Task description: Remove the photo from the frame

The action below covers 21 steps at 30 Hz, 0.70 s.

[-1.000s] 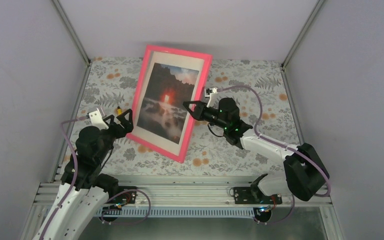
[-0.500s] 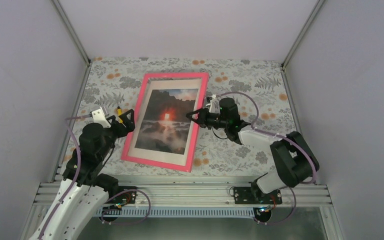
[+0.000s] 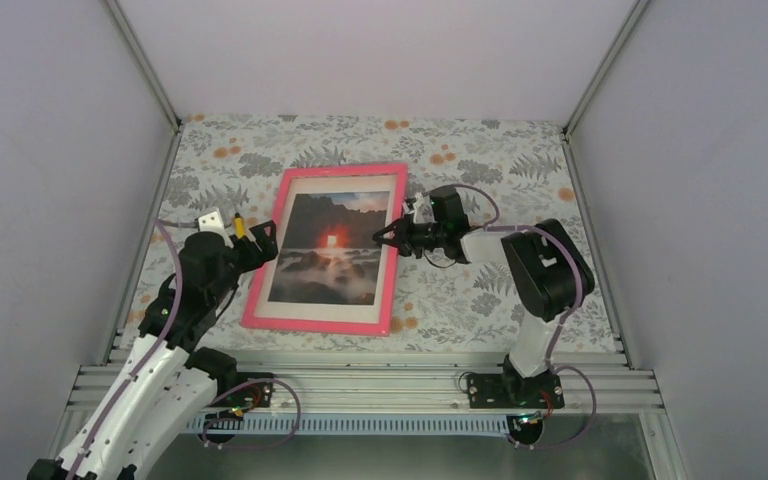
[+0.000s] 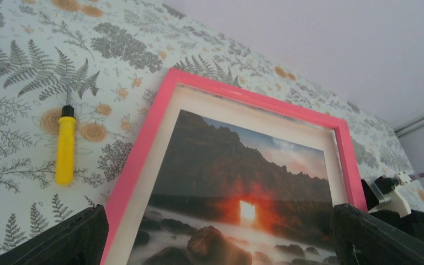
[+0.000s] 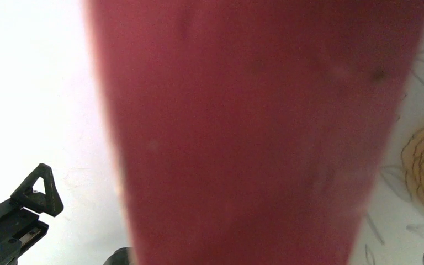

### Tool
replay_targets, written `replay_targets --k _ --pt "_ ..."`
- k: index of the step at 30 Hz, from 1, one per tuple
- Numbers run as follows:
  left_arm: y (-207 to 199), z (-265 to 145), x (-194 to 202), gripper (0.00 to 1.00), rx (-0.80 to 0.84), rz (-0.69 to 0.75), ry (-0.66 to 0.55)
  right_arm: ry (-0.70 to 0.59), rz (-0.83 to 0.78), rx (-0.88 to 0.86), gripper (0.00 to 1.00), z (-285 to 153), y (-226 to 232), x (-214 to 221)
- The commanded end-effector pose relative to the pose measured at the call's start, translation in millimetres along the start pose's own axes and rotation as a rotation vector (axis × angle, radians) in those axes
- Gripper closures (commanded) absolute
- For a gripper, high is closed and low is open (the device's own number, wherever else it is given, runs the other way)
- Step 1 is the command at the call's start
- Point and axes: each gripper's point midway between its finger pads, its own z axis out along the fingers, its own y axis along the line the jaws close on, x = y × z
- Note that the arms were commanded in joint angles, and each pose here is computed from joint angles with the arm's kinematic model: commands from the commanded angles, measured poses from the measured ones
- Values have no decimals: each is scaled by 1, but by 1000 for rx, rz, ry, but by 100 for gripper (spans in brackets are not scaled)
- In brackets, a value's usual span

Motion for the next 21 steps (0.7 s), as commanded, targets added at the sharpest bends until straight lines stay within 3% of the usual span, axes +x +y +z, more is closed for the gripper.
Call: replay_targets --k 1,13,21 --pt "6 8 7 0 -32 13 29 -7 -182 116 96 13 -37 -13" --pt "24 26 20 0 -131 54 81 -10 -166 182 96 26 -64 -49" --pt "36 37 34 0 -185 68 140 -23 -183 247 70 19 -71 -59"
